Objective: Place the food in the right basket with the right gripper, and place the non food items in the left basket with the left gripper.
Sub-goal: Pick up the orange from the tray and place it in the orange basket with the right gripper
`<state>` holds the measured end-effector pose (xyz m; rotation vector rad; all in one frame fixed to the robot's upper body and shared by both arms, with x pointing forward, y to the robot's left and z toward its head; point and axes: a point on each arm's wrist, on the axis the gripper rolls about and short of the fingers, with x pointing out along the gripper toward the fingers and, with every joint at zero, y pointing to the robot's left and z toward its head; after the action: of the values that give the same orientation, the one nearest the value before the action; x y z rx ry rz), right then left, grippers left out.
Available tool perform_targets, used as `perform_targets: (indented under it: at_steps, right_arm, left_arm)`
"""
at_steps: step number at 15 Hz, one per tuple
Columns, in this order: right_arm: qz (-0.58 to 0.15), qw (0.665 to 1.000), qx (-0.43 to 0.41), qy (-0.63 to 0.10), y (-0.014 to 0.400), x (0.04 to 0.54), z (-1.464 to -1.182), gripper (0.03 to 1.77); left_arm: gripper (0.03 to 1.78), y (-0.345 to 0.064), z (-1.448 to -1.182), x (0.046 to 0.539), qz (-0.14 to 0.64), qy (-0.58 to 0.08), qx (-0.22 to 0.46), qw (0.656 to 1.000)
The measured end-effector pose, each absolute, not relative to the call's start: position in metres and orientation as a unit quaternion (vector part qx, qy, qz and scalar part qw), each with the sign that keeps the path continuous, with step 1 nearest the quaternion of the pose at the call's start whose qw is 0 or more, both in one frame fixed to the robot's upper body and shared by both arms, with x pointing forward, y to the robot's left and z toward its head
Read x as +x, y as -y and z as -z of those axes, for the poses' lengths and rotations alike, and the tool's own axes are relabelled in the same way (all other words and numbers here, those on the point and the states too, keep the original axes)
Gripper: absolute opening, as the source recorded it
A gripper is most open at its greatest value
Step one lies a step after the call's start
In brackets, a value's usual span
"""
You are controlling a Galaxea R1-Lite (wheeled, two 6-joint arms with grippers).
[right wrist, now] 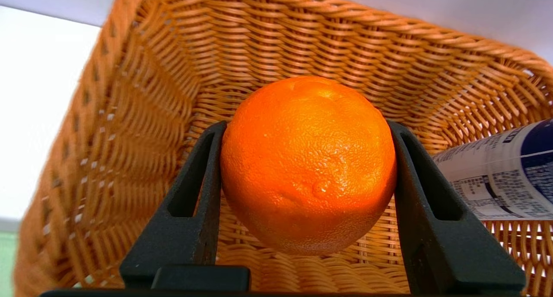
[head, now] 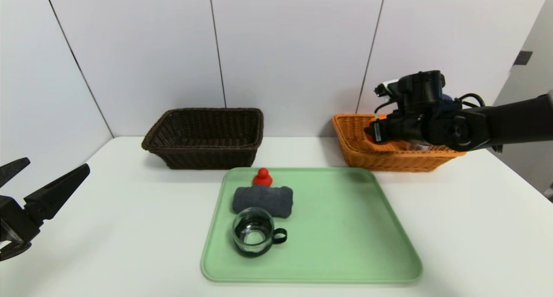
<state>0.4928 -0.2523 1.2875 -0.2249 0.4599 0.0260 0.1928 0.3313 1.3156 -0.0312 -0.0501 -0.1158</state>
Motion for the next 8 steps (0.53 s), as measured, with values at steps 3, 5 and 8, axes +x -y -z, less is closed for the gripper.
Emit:
perform_targets:
  at_steps: [3, 5, 8]
  right_arm:
    - [0.001, 0.967, -0.113, -0.229, 0.250, 0.502, -1.281, 1.09]
    - [0.003, 0.966, -0.114, -0.230, 0.249, 0.507, -1.278, 1.09]
    - [0.003, 0.966, -0.116, -0.233, 0.248, 0.511, -1.273, 1.09]
  left_arm:
    - [1.69, -0.331, -1.316, 0.193, 0.057, 0.025, -0.016, 0.998]
    - [1.69, -0.331, -1.315, 0.193, 0.057, 0.025, -0.017, 0.998]
    - [1.69, -0.331, -1.315, 0.193, 0.057, 0.025, -0.018, 0.998]
